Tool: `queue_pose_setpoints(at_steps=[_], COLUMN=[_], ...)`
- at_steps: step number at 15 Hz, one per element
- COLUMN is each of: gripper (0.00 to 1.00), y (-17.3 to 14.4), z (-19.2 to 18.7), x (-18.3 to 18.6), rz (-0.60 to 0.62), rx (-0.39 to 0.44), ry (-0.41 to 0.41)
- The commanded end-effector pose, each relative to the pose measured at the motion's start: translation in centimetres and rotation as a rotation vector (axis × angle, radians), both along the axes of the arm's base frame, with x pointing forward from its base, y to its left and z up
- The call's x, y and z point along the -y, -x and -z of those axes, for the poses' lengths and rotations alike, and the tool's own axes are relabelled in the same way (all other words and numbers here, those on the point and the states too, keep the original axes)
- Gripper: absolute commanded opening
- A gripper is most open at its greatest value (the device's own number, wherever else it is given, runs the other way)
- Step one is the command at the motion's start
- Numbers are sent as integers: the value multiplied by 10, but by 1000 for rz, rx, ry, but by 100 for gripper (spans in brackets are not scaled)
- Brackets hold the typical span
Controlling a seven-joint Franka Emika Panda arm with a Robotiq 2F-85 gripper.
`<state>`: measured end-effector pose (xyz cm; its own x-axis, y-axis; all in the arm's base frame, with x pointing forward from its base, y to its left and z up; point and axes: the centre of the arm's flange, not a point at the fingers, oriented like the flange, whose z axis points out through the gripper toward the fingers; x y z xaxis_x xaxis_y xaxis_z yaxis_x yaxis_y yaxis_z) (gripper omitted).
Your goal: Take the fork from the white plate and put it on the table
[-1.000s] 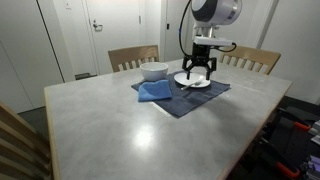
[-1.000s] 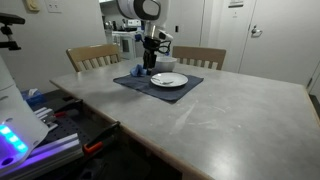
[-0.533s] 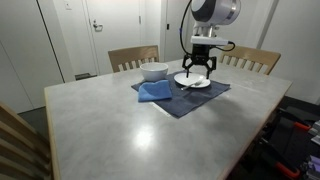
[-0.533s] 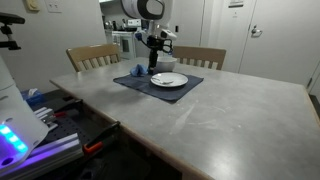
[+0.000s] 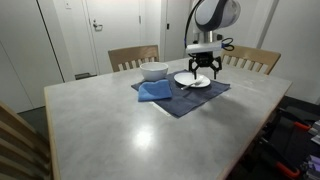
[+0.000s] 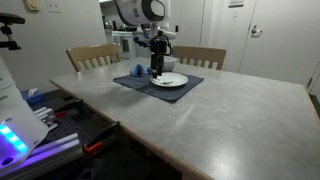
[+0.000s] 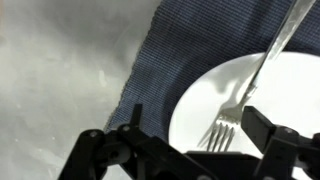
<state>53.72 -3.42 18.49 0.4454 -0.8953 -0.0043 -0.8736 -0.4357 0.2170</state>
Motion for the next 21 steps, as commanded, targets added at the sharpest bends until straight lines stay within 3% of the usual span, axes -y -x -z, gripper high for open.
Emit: queue_pose_setpoints(at_steps=[1, 6, 9, 11, 12, 14, 17, 21], gripper=[100, 100, 100, 100, 100, 100, 100, 100], y=[-7, -13, -23, -29, -19, -22, -14, -17], z=[12, 20, 18, 17, 12, 11, 7, 10], x=[-1, 2, 11, 15, 7, 11, 6, 13], rz=[170, 310, 300, 196, 253, 219, 221, 270], rx=[-3, 19, 46, 64, 54, 62, 108, 236], ry=[91, 107, 78, 11, 68, 43, 76, 12])
